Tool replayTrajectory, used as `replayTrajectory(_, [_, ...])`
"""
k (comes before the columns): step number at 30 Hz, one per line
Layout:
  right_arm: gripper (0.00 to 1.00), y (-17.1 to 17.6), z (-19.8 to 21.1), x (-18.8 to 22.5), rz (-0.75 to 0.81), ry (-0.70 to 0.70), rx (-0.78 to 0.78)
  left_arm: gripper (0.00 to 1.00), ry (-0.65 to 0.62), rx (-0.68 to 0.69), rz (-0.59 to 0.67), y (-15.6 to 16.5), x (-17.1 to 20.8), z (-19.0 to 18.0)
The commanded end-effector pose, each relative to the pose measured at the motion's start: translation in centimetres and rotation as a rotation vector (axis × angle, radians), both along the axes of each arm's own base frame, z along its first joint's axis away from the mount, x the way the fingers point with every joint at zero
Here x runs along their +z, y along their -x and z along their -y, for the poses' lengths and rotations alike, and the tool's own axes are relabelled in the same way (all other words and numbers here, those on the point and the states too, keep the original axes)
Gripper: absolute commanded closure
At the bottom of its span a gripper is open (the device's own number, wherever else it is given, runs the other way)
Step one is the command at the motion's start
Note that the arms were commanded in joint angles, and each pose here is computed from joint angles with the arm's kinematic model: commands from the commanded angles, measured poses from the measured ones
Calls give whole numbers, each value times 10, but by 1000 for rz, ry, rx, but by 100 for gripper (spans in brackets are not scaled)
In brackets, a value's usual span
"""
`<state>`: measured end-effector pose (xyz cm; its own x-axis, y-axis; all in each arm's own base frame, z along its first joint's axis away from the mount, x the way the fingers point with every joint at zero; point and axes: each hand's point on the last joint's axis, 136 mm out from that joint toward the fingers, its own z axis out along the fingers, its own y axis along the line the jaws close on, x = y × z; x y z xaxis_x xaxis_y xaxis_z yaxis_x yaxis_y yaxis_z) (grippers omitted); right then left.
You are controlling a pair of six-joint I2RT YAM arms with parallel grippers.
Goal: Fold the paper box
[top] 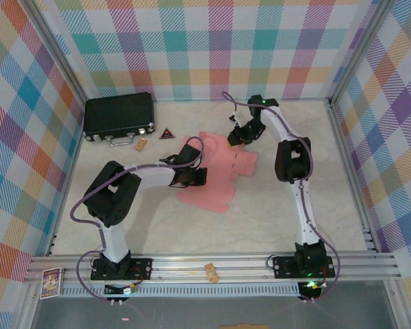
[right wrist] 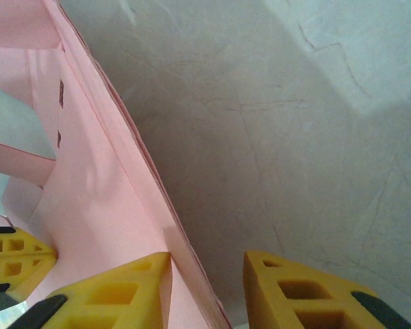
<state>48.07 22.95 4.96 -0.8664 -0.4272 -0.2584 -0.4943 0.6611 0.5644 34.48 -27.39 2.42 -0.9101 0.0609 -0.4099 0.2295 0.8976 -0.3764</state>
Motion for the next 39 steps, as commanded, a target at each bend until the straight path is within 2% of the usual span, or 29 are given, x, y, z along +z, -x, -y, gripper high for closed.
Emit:
replayTrajectory(1, [65, -4, -11, 49, 112, -63, 19, 100, -93, -9, -71, 14, -29, -12])
replayTrajectory(9, [63, 7, -22, 66, 159, -75, 84, 100, -93, -7, -76, 15, -30, -13])
replayTrajectory(17, [65, 16, -26, 64, 190, -11, 133, 100, -89, -9, -76, 16, -29, -12])
replayTrajectory(20, [67, 18, -29, 67, 240, 16, 156, 100, -90, -8, -74, 15, -29, -13])
replayTrajectory(28, [66, 13, -35, 85, 485, 107, 197, 100, -90, -6, -75, 16, -29, -13])
replayTrajectory(34, [66, 14, -38, 99, 577, 137, 228, 100, -94, -6, -71, 16, -28, -14])
replayTrajectory(39, [67, 21, -42, 96, 589, 129, 268, 100, -93, -4, -70, 16, -28, -15])
